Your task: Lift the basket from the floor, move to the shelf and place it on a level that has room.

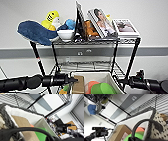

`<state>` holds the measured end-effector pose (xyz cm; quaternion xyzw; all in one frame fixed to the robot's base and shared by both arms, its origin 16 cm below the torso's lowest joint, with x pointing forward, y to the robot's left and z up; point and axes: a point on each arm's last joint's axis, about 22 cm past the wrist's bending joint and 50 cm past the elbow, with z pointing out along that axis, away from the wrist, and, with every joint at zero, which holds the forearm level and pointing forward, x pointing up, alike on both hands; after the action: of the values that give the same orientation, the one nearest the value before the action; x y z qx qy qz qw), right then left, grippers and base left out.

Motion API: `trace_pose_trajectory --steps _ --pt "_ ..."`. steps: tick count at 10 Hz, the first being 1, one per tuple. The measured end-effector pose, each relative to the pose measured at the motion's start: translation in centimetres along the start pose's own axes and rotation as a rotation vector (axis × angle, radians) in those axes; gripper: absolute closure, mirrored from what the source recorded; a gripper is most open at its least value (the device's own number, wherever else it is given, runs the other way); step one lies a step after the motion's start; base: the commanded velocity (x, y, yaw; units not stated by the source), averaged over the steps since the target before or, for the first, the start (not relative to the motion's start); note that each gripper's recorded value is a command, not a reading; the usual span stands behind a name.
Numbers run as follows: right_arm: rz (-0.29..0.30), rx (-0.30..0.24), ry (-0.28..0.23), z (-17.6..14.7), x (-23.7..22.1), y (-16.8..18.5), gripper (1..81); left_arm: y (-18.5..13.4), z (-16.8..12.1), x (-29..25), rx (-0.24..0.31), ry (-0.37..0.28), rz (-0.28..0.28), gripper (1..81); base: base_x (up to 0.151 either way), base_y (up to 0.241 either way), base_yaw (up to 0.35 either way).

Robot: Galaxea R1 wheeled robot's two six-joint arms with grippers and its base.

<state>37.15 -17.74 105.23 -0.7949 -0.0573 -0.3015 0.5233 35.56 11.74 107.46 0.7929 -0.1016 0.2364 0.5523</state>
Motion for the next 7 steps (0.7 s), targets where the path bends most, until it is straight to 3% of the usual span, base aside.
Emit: trace_pose_trajectory --steps 7 --pt "-0.063 0.022 0.012 -0.5 4.6 -3.4 81.1 2.7 0.0 3.4 0.002 -0.002 0.045 81.1 0.000 0.000 0.000"
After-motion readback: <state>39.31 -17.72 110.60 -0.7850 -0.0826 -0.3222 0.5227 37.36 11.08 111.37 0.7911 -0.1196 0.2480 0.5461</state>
